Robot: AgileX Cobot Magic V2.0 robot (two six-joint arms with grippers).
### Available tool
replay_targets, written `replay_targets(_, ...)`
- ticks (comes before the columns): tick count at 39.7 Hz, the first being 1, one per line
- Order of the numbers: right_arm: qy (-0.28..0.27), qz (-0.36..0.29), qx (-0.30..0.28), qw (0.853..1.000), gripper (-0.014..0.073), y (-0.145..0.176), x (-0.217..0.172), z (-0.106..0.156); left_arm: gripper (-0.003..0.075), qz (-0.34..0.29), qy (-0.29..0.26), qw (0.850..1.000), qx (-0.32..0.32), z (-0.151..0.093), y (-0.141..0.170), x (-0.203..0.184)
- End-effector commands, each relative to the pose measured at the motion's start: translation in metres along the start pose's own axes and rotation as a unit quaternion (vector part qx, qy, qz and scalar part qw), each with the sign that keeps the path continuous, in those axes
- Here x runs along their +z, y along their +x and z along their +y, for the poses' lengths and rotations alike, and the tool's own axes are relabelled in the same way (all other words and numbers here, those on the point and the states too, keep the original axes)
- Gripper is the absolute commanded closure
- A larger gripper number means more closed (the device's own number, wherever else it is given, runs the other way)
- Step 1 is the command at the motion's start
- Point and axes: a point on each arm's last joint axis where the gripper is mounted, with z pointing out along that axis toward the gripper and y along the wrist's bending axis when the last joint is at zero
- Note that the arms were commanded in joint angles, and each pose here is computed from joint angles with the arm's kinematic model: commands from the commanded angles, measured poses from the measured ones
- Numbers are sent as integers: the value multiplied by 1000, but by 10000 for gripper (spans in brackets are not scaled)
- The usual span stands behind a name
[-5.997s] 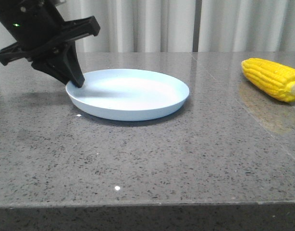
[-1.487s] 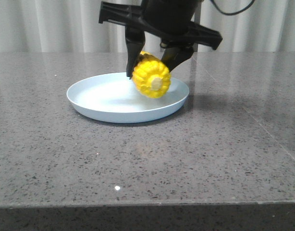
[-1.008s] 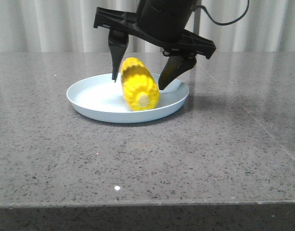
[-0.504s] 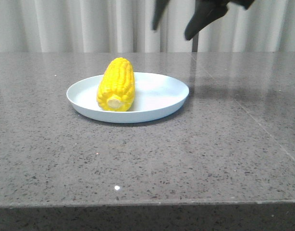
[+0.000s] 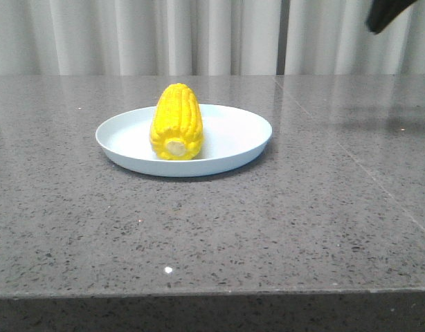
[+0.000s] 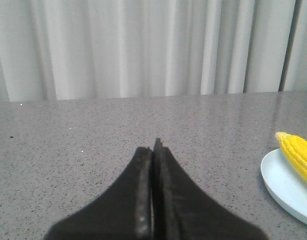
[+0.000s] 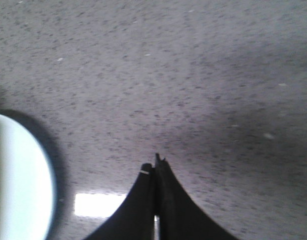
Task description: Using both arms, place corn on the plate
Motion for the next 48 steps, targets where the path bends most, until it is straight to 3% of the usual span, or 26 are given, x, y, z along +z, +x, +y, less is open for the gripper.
replay_targets(1, 3, -61, -18, 998, 658, -1, -36, -7, 741, -50, 6, 999, 1, -1, -16, -1)
replay_targets(9, 44, -120, -58, 990, 663, 38, -51, -23, 741, -50, 6, 999, 1, -1, -16, -1)
replay_targets(17, 47, -196, -84, 976, 663, 103, -64, -40, 741, -50, 6, 999, 1, -1, -16, -1)
replay_targets(31, 15, -355, -99, 929, 663, 216, -94, -64, 741, -50, 6, 999, 1, -1, -16, -1)
replay_targets(40, 3, -419, -101, 902, 663, 244, -111, -69, 741, -50, 6, 999, 1, -1, -16, -1)
replay_targets(48, 2, -423, -101, 900, 663, 245, -112, -69, 741, -50, 6, 999, 1, -1, -16, -1)
